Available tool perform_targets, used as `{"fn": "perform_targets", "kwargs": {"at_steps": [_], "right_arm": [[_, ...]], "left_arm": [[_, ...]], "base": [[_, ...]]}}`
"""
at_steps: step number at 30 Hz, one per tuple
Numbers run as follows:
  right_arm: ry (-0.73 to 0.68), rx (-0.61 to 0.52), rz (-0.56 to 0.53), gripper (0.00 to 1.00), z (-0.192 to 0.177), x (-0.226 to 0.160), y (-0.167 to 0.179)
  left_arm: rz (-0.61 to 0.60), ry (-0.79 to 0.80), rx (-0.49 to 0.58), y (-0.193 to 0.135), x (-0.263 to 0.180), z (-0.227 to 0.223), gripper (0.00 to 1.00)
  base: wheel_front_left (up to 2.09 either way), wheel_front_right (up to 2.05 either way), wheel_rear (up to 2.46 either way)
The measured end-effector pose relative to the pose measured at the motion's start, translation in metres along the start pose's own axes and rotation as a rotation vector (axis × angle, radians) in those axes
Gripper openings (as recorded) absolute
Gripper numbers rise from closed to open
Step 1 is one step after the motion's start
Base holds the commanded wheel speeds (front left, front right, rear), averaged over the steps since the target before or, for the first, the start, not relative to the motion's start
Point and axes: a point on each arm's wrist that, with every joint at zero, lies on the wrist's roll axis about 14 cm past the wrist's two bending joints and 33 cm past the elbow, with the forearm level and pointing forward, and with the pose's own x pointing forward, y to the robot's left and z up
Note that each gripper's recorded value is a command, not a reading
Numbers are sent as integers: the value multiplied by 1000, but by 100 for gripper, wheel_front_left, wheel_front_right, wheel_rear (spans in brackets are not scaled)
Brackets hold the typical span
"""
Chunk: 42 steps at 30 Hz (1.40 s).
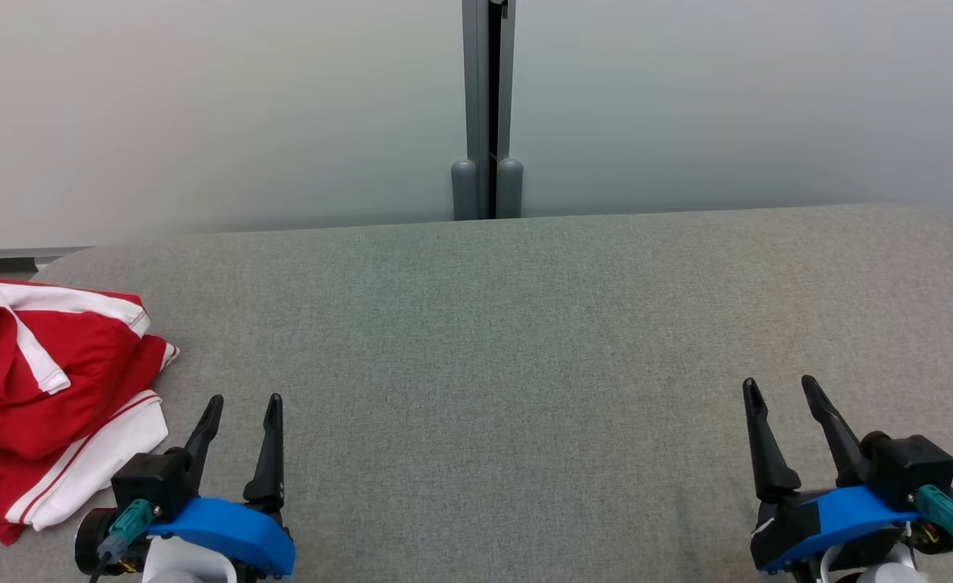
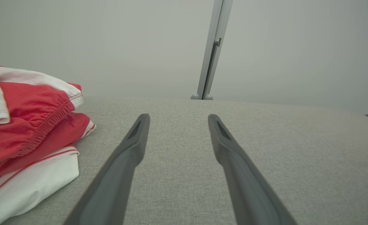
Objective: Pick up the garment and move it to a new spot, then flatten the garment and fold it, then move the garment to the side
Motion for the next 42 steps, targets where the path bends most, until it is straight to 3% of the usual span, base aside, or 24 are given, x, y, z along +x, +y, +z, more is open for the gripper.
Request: {"fn": "perform_targets", "kwargs": {"at_steps": [12,28,42], "right_arm": [[3,-51,10,100,-3,0,2],[0,-34,16,100,-4,4,5],[-20,-39,276,100,5,43,94]], "left_arm": [[-11,4,63,0,-1,-3,100],[12,3,62,6,-2,-3,100],[269,-81,64,79,-46,25,100]], "base": [[0,0,0],[0,0,0],[0,0,0]]}}
